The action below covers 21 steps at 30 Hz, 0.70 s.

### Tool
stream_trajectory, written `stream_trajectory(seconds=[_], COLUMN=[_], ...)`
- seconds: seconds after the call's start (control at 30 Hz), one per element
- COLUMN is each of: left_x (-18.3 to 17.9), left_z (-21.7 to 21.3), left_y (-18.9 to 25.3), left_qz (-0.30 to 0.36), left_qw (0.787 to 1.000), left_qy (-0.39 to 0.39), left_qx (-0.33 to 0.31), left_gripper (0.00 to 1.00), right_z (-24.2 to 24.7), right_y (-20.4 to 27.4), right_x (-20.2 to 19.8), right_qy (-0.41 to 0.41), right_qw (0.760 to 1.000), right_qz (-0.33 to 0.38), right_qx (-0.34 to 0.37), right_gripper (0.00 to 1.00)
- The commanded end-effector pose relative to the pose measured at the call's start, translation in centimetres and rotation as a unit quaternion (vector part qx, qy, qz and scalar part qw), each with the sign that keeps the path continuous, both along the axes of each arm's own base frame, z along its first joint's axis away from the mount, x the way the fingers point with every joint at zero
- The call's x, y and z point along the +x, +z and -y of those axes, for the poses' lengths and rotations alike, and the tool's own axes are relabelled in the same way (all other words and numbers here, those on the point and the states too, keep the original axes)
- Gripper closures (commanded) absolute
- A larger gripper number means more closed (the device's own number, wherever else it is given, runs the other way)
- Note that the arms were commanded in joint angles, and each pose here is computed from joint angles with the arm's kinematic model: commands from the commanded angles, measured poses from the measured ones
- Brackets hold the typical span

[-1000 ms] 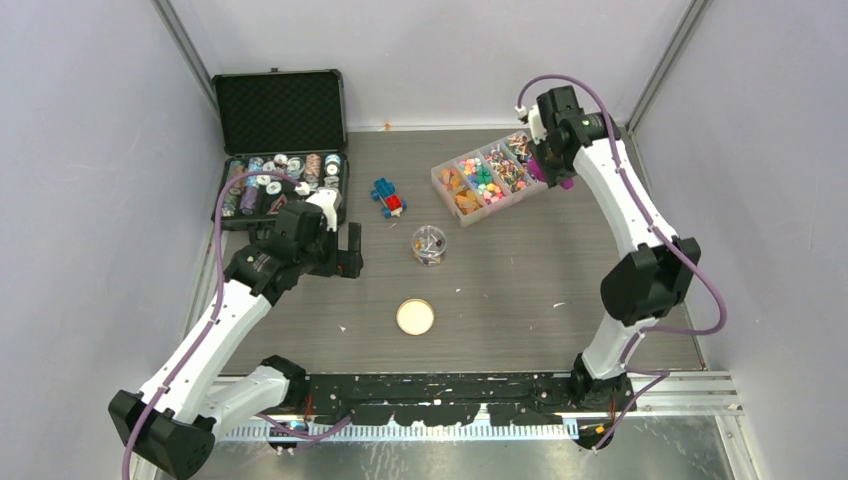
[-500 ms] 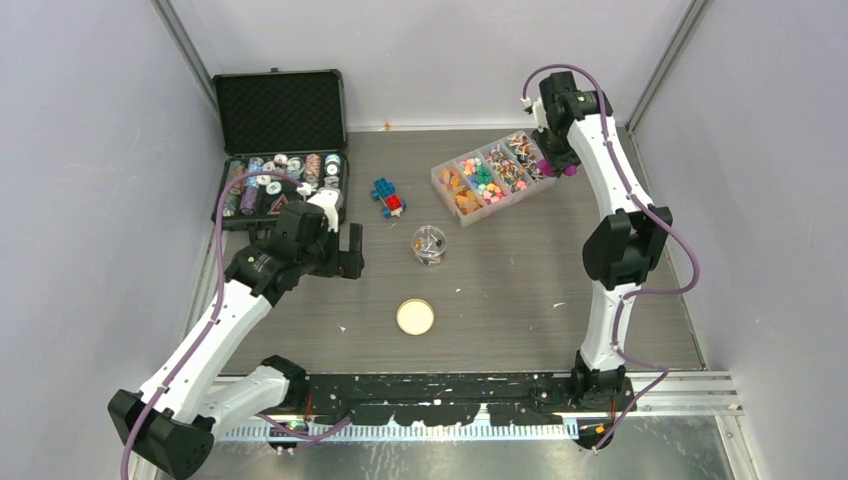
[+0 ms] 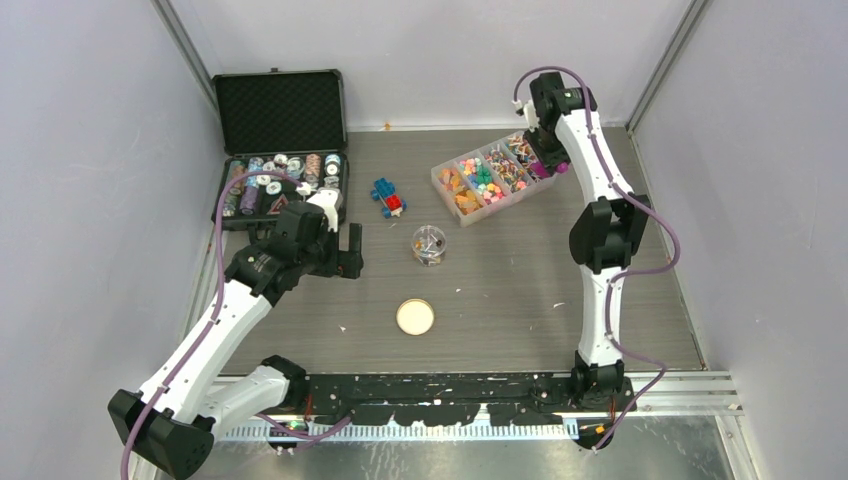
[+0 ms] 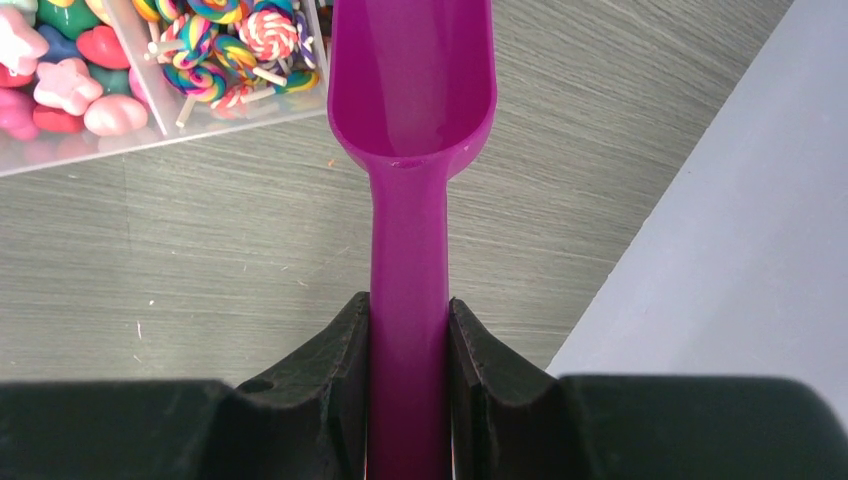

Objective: Pack the candies
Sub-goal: Scoop the fake candies from the storage box.

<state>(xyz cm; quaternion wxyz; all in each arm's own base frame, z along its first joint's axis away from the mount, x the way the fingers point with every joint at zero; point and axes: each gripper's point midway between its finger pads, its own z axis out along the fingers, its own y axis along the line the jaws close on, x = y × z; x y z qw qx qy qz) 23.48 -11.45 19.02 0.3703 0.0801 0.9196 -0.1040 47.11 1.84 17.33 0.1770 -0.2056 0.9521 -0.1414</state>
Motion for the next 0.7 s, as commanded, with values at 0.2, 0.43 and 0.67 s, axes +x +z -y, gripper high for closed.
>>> stream_trajectory(seconds=[0.2,0.43,0.67], left_x=[0.6,0.6,0.7], left_z=[-0.1,-0.1,-0.2], left_y=[0.7,0.6,0.5], left_qz=[0.019,0.018,0.016], left_qw=[1.0,1.0,1.0], left_qy=[-0.001,0.001,0.002], left_qx=[0.005,0.008,0.011], left_gripper=[0.01,0.01,0.01], right_z=[0.1,-0.8,-1.2], right_y=[-0.7,-1.8,-3.4], right_x=[1.2,2.9,3.3], right_qy=[0.006,0.015,0.024], right_qw=[1.0,1.0,0.999], right_qz=[-0.008,0.01,0.013], right_qx=[-0.005,0.015,0.033], right_gripper=[1.0,0.99,1.0])
